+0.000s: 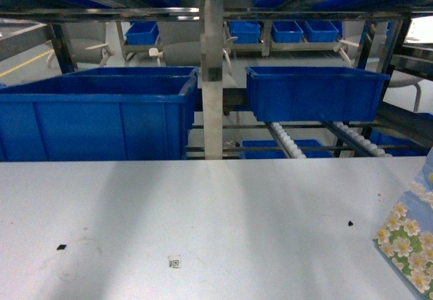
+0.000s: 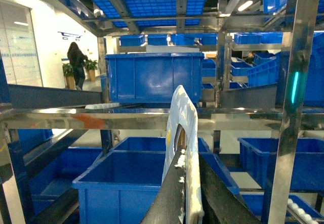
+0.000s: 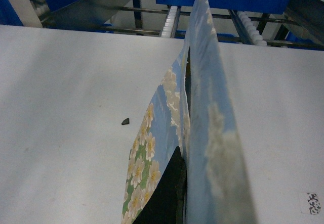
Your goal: Move flower gift bag to table near conveyor
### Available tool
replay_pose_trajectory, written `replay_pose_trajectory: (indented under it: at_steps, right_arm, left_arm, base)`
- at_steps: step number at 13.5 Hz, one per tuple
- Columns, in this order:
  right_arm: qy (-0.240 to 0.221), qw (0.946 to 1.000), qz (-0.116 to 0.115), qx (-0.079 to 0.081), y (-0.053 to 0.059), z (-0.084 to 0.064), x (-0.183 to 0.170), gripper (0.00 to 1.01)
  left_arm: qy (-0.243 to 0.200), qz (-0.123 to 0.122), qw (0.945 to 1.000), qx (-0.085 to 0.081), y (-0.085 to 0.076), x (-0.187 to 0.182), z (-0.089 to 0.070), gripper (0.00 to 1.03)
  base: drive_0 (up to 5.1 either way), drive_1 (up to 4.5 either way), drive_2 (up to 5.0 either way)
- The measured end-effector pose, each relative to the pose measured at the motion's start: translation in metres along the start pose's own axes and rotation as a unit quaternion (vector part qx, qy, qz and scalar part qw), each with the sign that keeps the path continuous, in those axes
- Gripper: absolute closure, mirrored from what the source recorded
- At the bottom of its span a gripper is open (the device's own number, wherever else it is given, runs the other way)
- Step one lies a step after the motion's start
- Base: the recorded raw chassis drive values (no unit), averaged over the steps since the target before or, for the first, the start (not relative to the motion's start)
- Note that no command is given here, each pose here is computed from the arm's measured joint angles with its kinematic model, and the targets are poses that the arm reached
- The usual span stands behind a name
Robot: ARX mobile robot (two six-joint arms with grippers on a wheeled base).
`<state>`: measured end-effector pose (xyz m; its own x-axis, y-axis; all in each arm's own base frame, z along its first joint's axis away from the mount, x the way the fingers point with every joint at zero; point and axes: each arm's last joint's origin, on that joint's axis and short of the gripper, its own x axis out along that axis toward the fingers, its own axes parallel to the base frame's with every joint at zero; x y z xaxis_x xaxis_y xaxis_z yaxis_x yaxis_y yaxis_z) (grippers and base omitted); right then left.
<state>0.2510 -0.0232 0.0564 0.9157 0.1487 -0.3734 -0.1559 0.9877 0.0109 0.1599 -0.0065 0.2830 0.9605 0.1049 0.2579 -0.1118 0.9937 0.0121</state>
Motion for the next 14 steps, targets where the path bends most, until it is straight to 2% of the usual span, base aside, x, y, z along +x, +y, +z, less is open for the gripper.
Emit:
replay_pose_trajectory:
  at_steps: [1,2,3,4,6,8,9,10,11,14]
  right_arm:
    - [0.004,1.0000,-0.002,-0.002,-0.001,-0.004,-0.001,0.99]
    - [0.021,0.9997,-0.012,0.002,-0.001,-0.010,-0.005,0.90]
    - [0.021,0.9993,-0.029,0.008,-0.001,-0.010,-0.008,0.72]
    - [0.011,0.9990,-0.039,0.017,0.001,-0.004,-0.013,0.57]
    - [-0.052,0.9973,-0.051,0.009,0.012,0.025,-0.023,0.23]
    - [-0.091,0.9937,-0.065,0.005,0.019,0.045,-0.033,0.01]
    - [-0.112,0.9907,-0.077,0.002,0.022,0.054,-0.043,0.04]
    - [-0.129,0.9877,-0.088,-0.005,0.025,0.061,-0.057,0.03]
    - [-0.147,0.9839,-0.099,-0.019,0.027,0.065,-0.074,0.03]
    - [-0.165,0.9777,-0.126,-0.032,0.031,0.074,-0.103,0.03]
  left_arm:
    - [0.000,0.000,1.0000,0.000,0.000,0.000,0.000,1.01]
    - [0.000,0.000,1.0000,0.000,0.000,0.000,0.000,1.01]
    - [0.000,0.000,1.0000,0.000,0.000,0.000,0.000,1.01]
    - [0.000,0.000,1.0000,0.000,0.000,0.000,0.000,1.01]
    - [0.000,0.000,1.0000,0.000,0.000,0.000,0.000,1.01]
    - [0.000,0.000,1.0000,0.000,0.000,0.000,0.000,1.01]
    - [0.000,0.000,1.0000,0.000,0.000,0.000,0.000,1.01]
    - [0.000,0.000,1.0000,0.000,0.000,0.000,0.000,1.01]
    - [0.000,0.000,1.0000,0.000,0.000,0.000,0.000,1.01]
    - [0.000,0.000,1.0000,0.000,0.000,0.000,0.000,1.01]
  base:
    - [0.0,0.00,0.0]
    - [0.0,0.00,0.0]
    - [0.0,0.00,0.0]
    - [0.0,0.00,0.0]
    - [0.0,0.00,0.0]
    - [0.0,0.00,0.0]
    - [0.0,0.00,0.0]
    - [0.0,0.00,0.0]
    - [0.0,0.00,0.0]
    - [0.0,0.00,0.0]
